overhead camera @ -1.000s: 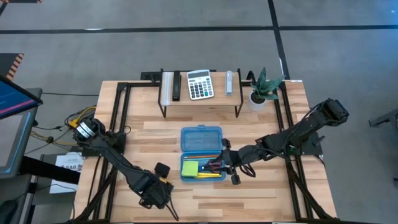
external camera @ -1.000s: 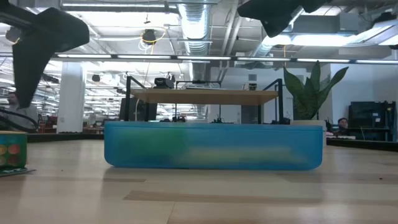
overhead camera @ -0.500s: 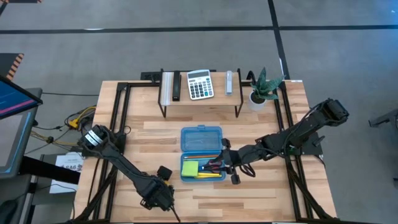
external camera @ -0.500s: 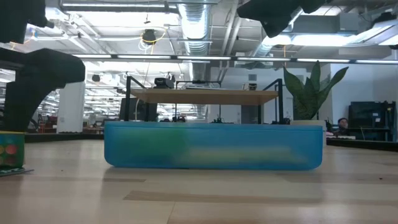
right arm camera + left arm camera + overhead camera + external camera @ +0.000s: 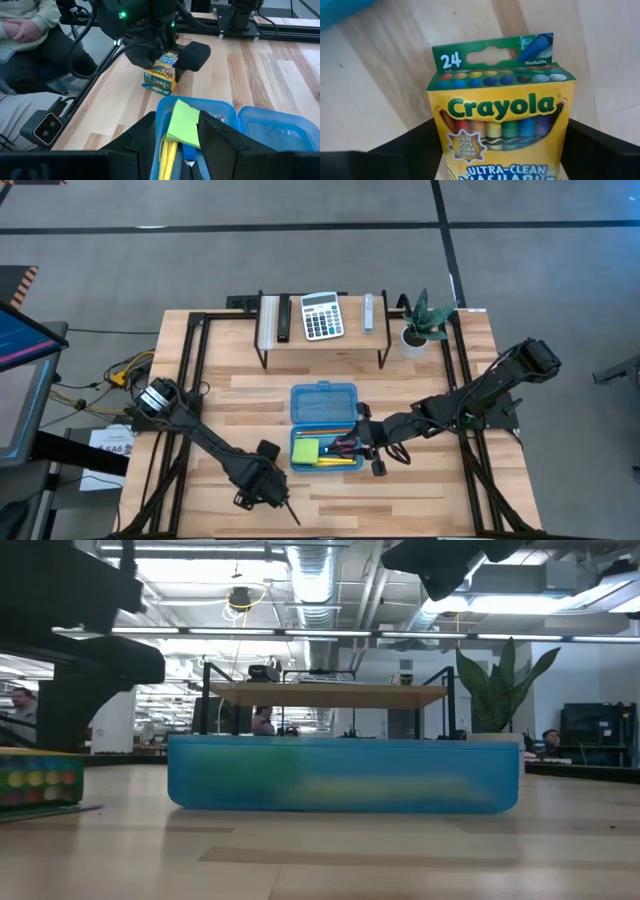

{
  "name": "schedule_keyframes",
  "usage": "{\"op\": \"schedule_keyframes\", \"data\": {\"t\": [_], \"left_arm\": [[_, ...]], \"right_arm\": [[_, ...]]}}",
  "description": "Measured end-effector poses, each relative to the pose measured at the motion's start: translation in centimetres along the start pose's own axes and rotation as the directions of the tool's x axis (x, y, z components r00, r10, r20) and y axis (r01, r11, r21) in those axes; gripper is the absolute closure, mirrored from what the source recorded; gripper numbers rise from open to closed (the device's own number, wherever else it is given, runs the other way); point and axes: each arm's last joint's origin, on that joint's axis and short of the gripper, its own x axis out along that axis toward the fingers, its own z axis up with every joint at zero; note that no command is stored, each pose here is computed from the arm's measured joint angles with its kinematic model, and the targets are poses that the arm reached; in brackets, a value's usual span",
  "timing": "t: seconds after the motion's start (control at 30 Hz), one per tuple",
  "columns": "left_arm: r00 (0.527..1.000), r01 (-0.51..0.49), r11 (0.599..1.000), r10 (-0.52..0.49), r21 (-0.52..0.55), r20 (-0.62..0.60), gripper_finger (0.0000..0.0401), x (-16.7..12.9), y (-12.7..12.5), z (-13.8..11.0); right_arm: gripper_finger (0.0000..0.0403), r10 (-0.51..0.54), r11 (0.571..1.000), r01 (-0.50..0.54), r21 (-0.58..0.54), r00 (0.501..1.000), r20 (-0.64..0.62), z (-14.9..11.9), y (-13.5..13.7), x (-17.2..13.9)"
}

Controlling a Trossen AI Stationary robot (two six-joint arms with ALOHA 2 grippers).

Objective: Pack school essentials
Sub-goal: Put the crayon box into the blue supply box

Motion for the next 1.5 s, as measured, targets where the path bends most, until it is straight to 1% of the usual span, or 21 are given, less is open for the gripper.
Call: {"op": "schedule_keyframes", "data": {"t": [0.17, 0.27, 0.37, 0.53, 0.67, 0.77, 0.87, 0.93, 1.0, 1.07, 1.2, 1.3, 1.4, 1.5], "left_arm": [[0.999, 0.041, 0.997, -0.042, -0.064, -0.014, 0.0122, 0.0, 0.8, 0.1], [0.998, 0.057, 0.995, -0.059, -0.078, -0.026, 0.0133, -0.2, 1.2, 0.2], [0.997, 0.047, 0.994, -0.052, -0.100, -0.048, 0.0137, -0.9, 1.7, 0.4], [1.000, 0.000, 0.993, -0.002, -0.122, -0.016, 0.0138, -3.2, 2.6, 1.5], [0.996, -0.069, 0.992, 0.075, -0.102, 0.058, 0.0138, -5.4, 3.5, 2.7], [0.985, -0.109, 0.989, 0.121, -0.101, 0.121, 0.0138, -6.9, 4.5, 3.7], [0.977, -0.110, 0.988, 0.128, -0.111, 0.172, 0.0138, -7.6, 6.0, 4.4], [0.973, -0.115, 0.986, 0.136, -0.120, 0.185, 0.0138, -7.9, 6.9, 4.7], [0.964, -0.113, 0.984, 0.142, -0.135, 0.223, 0.0138, -8.0, 8.0, 5.1], [0.954, -0.090, 0.984, 0.130, -0.156, 0.269, 0.0138, -7.6, 9.1, 5.9], [0.939, -0.043, 0.988, 0.091, -0.150, 0.332, 0.0138, -6.3, 10.6, 7.3], [0.943, -0.014, 0.987, 0.066, -0.160, 0.326, 0.0138, -5.3, 11.3, 7.9], [0.952, 0.014, 0.977, 0.051, -0.211, 0.300, 0.0138, -4.3, 11.9, 8.0], [0.954, 0.011, 0.973, 0.059, -0.231, 0.294, 0.0133, -4.0, 12.3, 8.1]], "right_arm": [[0.0239, 0.000, 1.000, 0.000, -0.001, 1.000, -0.001, 0.0, 0.0, 0.0], [0.0239, 0.000, 1.000, 0.000, -0.001, 1.000, -0.001, 0.0, 0.0, 0.0], [0.0239, 0.000, 1.000, 0.000, -0.009, 1.000, -0.001, 0.0, 0.0, 0.0], [0.0239, 0.001, 1.000, -0.001, -0.029, 1.000, -0.001, 0.0, 0.0, 0.0], [0.0239, 0.005, 0.999, -0.005, -0.051, 1.000, -0.011, -0.1, 0.2, -0.1], [0.0239, 0.004, 0.999, -0.005, -0.054, 1.000, -0.026, 0.2, 0.1, -1.0], [0.0239, -0.013, 0.999, 0.013, -0.040, 1.000, -0.010, 0.9, 0.1, -2.5], [0.0239, -0.035, 0.998, 0.035, -0.044, 0.999, 0.005, 1.3, 0.3, -3.6], [0.0239, -0.060, 0.997, 0.061, -0.051, 0.998, 0.018, 1.6, 0.6, -4.6], [0.0239, -0.088, 0.994, 0.089, -0.059, 0.996, 0.023, 1.7, 0.8, -5.3], [0.0239, -0.126, 0.989, 0.127, -0.072, 0.992, 0.019, 1.6, 1.4, -6.0], [0.0239, -0.138, 0.987, 0.139, -0.077, 0.990, 0.012, 1.3, 1.9, -6.0], [0.0239, -0.148, 0.986, 0.147, -0.077, 0.989, -0.008, 1.0, 2.0, -5.9], [0.0239, -0.152, 0.986, 0.150, -0.077, 0.988, -0.014, 0.9, 2.0, -5.8]]}}
